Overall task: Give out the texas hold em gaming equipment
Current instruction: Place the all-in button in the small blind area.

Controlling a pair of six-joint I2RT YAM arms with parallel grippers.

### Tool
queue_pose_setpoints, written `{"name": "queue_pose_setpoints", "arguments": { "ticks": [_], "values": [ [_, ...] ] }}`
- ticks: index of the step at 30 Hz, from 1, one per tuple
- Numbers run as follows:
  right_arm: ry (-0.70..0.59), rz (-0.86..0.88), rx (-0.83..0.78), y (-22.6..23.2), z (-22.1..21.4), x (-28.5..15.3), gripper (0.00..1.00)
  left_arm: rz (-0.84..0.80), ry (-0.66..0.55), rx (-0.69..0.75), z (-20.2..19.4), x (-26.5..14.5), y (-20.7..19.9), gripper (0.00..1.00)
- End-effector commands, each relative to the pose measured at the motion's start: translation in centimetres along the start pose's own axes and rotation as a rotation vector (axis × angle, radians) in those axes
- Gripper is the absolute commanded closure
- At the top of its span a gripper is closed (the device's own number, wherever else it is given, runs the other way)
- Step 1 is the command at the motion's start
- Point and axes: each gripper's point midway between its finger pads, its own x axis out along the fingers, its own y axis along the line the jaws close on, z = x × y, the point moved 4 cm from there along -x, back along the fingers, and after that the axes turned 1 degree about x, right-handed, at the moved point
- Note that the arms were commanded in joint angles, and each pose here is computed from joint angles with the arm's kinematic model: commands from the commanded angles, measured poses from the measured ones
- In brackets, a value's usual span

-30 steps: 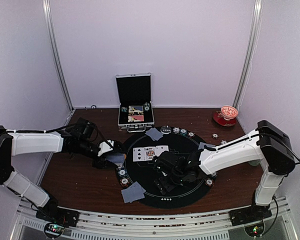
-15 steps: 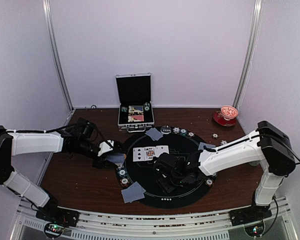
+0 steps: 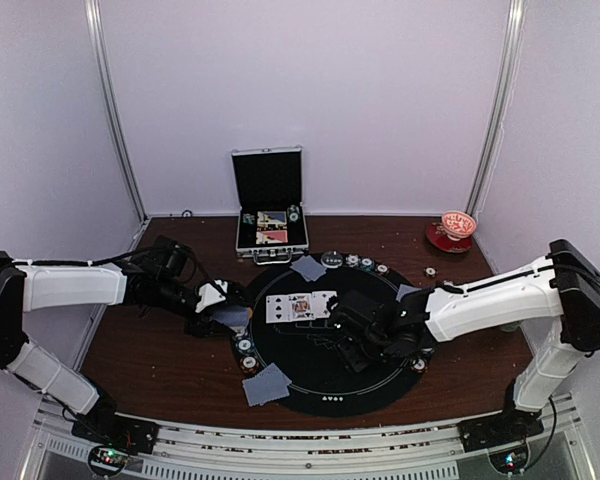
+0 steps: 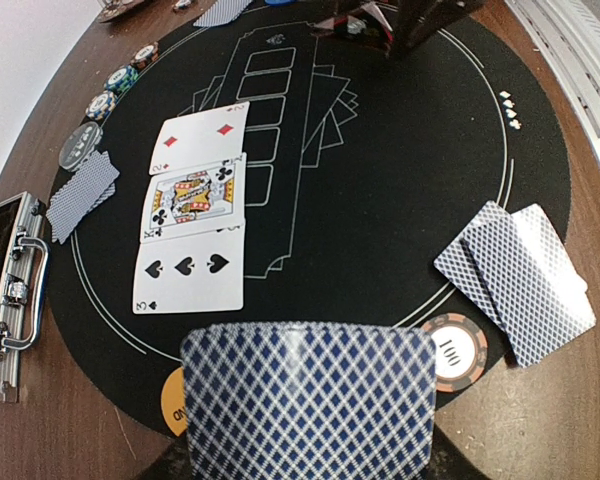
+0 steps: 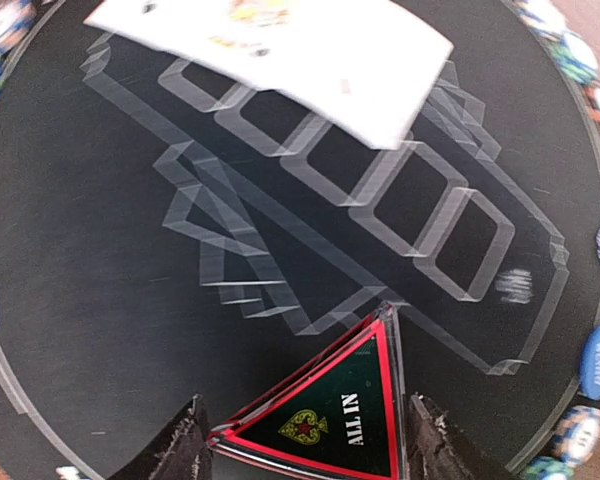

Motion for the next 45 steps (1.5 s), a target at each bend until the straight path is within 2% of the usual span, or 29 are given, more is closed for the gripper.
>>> {"name": "queue_pose_setpoints", "arguments": {
  "ticks": [1, 11, 19, 26, 45],
  "values": [
    [-0.045, -0.091, 0.1, -4.6, 1.0, -0.2, 0.49, 0.001, -0.02, 0.009, 0.5, -0.2, 0.2, 0.44],
    [-0.05, -0.113, 0.219, -11.6, 3.6, 1.2, 0.49, 0.001, -0.015, 0.009, 0.4, -0.1, 0.2, 0.44],
    [0.006, -0.073, 0.229, -11.4, 1.3, 1.7, 0.49, -0.001, -0.014, 0.009, 0.3, 0.0, 0.2, 0.44],
    [0.041, -0.109, 0.255, -12.1, -0.5, 1.5, 0.49, 0.0, -0.017, 0.01, 0.4, -0.1, 0.2, 0.44],
    [0.07, -0.172, 0.266, -13.0, -2.0, 1.7, 0.46, -0.005, -0.017, 0.008, 0.4, 0.0, 0.2, 0.44]
  ]
}}
